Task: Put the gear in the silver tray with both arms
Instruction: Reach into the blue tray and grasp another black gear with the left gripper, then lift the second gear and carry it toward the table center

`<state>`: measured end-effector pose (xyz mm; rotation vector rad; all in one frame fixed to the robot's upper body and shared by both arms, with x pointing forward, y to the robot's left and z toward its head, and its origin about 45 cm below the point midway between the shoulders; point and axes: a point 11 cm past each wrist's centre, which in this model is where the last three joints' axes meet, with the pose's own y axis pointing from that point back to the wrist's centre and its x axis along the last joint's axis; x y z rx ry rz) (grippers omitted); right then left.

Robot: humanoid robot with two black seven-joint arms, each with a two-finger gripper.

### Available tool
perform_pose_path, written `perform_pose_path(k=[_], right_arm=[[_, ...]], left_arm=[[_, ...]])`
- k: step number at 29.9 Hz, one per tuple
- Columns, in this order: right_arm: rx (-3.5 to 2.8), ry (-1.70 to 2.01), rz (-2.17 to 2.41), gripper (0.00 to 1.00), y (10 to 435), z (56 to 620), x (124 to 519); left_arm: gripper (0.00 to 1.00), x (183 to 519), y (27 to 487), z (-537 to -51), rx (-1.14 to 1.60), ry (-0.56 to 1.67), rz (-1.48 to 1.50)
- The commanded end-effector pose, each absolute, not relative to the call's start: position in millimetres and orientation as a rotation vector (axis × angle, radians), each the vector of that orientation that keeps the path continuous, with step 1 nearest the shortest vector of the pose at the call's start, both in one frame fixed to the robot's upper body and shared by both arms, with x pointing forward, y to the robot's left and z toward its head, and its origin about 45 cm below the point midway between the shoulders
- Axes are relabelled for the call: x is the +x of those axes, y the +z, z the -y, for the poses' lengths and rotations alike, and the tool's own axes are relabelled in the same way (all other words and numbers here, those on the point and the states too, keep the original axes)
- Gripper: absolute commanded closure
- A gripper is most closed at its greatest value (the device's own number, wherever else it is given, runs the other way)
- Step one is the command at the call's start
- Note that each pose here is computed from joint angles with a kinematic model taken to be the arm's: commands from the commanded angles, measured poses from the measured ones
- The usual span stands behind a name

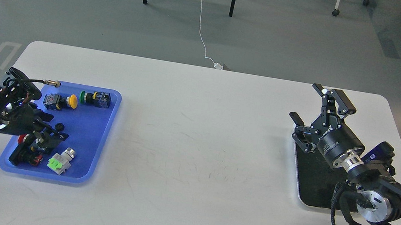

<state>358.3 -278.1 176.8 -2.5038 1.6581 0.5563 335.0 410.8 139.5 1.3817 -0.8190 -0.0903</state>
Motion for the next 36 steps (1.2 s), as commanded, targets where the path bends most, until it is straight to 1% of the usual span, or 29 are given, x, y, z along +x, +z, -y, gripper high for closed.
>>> perform_pose_path(k=[1,3,5,7,8,10,12,13,14,20,24,26,29,33,36], right_arm=[[-2.504,0.559,-1.656,0.03,176.5,277.4,358.0],[-2.504,0.559,-1.656,0.03,176.5,277.4,358.0],[-2.504,0.557,-1.658,0.03,176.8,278.6,358.0],[-2.504,0.556,-1.66,0.03,176.8,278.7,358.0],[-2.504,0.556,-1.66,0.03,176.8,278.7,358.0],[-2.504,0.556,-1.66,0.03,176.8,278.7,358.0],[-2.504,0.556,-1.66,0.03,176.8,278.7,358.0],[-2.505,0.555,-1.659,0.03,177.3,279.5,357.9],[-2.506,0.552,-1.663,0.03,177.4,280.2,357.9],[-2.503,0.554,-1.662,0.02,177.4,280.1,357.7],[-2.502,0.544,-1.664,0.03,179.8,281.7,358.8],[-2.495,0.541,-1.664,0.02,181.4,282.2,359.9],[-2.492,0.537,-1.663,0.02,182.8,282.2,360.9],[-2.484,0.529,-1.665,0.02,185.4,283.5,362.5],[-2.478,0.51,-1.677,0.02,189.8,289.0,364.8]], left_arm=[[0.3,337.7,136.4,-408.7,1.381,-0.086,0.816],[0.31,338.9,136.4,-411.1,1.388,-0.079,0.811],[0.36,339.6,135.2,-411.1,1.39,-0.078,0.808],[0.49,339.4,134.5,-411.4,1.391,-0.079,0.806],[0.49,339.4,134.5,-411.4,1.391,-0.079,0.806],[0.63,337.6,132.5,-411.6,1.394,-0.091,0.803],[0.7,337.3,132.2,-411.6,1.394,-0.093,0.803],[0.78,337.3,132.2,-411.6,1.394,-0.093,0.803],[0.83,337.3,132.2,-411.6,1.394,-0.093,0.803],[0.88,337.8,133.0,-410.4,1.388,-0.091,0.814],[0.88,340.3,135.4,-405.4,1.376,-0.088,0.831],[0.88,346.6,141.9,-400.5,1.368,-0.081,0.854],[0.88,365.8,170.0,-371.5,1.317,-0.088,0.949],[0.87,380.5,212.4,-330.7,1.269,-0.138,1.028],[0.87,387.2,246.6,-289.9,1.165,-0.139,1.136]])
